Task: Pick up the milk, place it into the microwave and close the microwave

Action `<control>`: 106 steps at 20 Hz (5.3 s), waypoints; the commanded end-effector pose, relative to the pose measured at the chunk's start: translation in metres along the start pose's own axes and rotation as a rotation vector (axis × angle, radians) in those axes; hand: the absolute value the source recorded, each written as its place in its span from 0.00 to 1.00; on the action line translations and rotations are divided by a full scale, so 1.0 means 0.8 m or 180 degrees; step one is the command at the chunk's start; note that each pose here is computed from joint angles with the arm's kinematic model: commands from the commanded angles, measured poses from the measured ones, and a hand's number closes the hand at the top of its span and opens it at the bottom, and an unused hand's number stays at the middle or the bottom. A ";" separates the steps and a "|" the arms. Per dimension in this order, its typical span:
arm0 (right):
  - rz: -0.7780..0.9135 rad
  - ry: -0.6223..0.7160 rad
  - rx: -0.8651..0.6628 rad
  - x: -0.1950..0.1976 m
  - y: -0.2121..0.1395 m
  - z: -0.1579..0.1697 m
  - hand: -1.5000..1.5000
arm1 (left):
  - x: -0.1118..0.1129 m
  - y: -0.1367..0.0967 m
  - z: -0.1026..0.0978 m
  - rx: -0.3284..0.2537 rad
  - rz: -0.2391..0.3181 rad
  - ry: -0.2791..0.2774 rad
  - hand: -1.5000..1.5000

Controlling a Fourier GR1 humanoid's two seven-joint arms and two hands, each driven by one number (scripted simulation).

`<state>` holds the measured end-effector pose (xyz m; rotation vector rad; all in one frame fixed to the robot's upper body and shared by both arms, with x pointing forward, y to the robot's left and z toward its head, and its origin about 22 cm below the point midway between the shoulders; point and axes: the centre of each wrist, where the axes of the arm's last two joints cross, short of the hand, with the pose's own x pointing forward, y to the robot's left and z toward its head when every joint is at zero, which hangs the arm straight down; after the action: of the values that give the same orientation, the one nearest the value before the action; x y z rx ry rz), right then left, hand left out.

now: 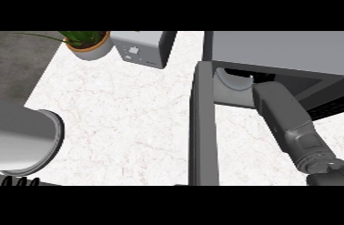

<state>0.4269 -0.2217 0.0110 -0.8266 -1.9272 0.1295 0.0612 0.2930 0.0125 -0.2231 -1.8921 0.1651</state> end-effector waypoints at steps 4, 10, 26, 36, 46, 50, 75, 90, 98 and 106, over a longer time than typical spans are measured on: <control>0.0499 -0.0117 -0.0412 0.004 0.003 -0.003 1.00 | -0.004 0.007 -0.005 -0.0014 -0.0009 0.0015 0.00; 0.0546 -0.0058 -0.0478 0.004 -0.007 -0.015 1.00 | -0.008 0.003 -0.007 -0.0045 0.0002 0.0008 0.00; 0.1278 0.0019 0.0486 -0.002 0.026 0.033 0.00 | -0.017 0.006 -0.025 -0.0175 -0.0020 0.0000 0.00; 0.0639 0.0144 0.0789 0.023 0.055 0.039 0.00 | -0.016 0.007 -0.028 -0.0166 -0.0064 -0.0065 0.00; -0.0412 0.0334 0.0807 0.013 0.060 0.064 0.00 | -0.010 0.007 -0.021 -0.0215 -0.0083 -0.0030 0.00; -0.0795 0.0372 0.0859 -0.022 0.040 0.090 0.00 | -0.007 0.008 -0.014 -0.0145 -0.0120 -0.0053 0.00; -0.1626 0.0452 0.1237 -0.109 -0.020 0.231 0.00 | -0.016 -0.016 0.002 -0.0277 -0.0184 0.0363 0.00; -0.1479 0.0567 0.0910 -0.147 -0.154 0.262 0.00 | -0.074 -0.073 -0.061 -0.1267 -0.0364 0.0729 1.00; -0.1624 0.0669 0.0591 -0.168 -0.269 0.277 0.00 | -0.123 -0.108 -0.103 -0.1456 -0.0426 0.0730 1.00; -0.1603 0.0706 0.0515 -0.176 -0.303 0.306 0.00 | -0.153 -0.145 -0.144 -0.1525 -0.0858 0.0627 1.00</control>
<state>0.1601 -0.4173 -0.1146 -0.2644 -1.7993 -0.0969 0.1850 0.1676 -0.0317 -0.3135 -1.7179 -0.4022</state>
